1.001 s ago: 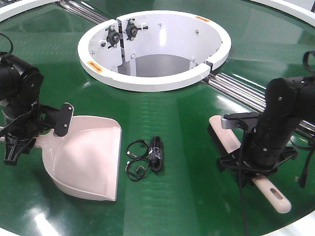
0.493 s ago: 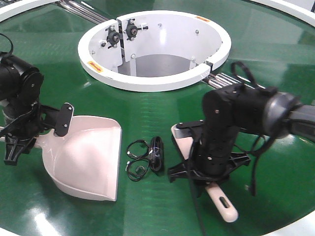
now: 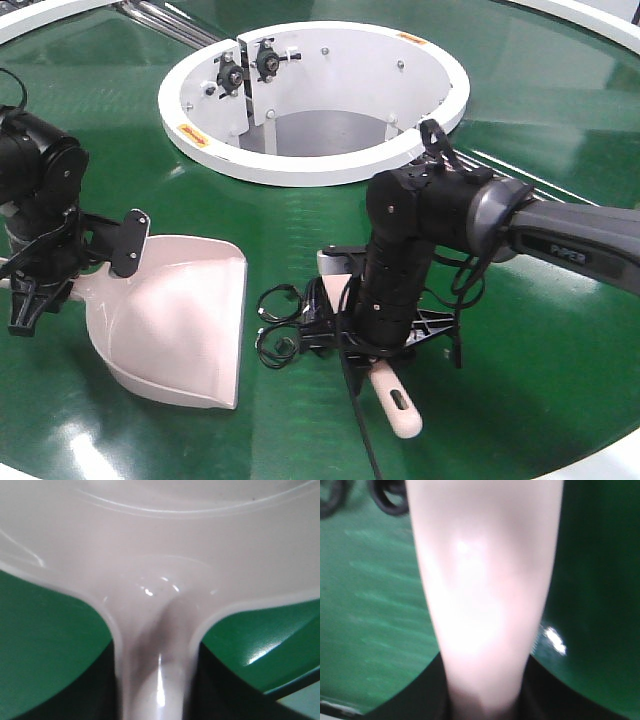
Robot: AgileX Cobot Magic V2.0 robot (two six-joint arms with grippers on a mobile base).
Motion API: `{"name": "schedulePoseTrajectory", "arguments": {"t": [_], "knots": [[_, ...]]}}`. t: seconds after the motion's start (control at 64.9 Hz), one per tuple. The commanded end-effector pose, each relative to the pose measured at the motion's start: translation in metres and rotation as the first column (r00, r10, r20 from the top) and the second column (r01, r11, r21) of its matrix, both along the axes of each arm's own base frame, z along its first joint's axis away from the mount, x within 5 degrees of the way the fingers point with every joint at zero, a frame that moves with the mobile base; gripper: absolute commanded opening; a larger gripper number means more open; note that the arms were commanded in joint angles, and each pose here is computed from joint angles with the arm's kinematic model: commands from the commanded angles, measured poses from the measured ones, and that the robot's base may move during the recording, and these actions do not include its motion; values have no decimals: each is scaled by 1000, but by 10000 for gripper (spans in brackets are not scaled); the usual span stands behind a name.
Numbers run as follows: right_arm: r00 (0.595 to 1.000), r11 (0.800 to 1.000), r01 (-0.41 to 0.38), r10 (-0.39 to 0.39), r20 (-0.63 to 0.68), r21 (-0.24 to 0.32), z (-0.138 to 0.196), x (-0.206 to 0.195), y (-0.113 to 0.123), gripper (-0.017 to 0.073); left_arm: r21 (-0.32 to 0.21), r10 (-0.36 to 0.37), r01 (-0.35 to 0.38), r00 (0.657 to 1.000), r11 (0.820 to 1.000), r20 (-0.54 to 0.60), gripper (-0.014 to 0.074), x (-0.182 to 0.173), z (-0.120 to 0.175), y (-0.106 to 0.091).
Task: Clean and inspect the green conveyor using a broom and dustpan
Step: 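Sweep the black cable bundle with the brush toward the held dustpan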
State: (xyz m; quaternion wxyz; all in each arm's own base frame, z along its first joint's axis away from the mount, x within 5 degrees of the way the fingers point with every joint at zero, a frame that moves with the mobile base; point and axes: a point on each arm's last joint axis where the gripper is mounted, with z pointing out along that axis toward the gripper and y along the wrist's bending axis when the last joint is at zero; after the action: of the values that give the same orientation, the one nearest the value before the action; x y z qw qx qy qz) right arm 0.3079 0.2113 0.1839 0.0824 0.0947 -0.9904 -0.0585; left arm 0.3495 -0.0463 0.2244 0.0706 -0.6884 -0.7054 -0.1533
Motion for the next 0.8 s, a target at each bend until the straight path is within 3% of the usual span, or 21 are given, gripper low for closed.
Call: {"name": "schedulePoseTrajectory", "arguments": {"t": [0.0,0.154,0.308,0.462,0.647,0.786], "knots": [[999,999,-39,39,2,38,21,-4,15,-4,12,-9,9,998,1000,67,-6,-3,25,1],[993,991,-119,119,-1,58,17,-5,51,-4,12,-9,9,998,1000,67,-6,-3,25,1],[983,967,-181,180,21,181,22,-3,92,-4,12,-9,9,998,1000,67,-6,-3,25,1],[973,923,-232,226,54,307,33,-4,130,-4,12,-9,9,998,1000,67,-6,-3,25,1],[960,879,-278,247,128,389,54,-1,152,-4,12,-9,9,998,1000,67,-6,-3,25,1],[957,878,-286,243,157,384,59,3,150,-4,12,-9,9,998,1000,67,-6,-3,25,1]]}}
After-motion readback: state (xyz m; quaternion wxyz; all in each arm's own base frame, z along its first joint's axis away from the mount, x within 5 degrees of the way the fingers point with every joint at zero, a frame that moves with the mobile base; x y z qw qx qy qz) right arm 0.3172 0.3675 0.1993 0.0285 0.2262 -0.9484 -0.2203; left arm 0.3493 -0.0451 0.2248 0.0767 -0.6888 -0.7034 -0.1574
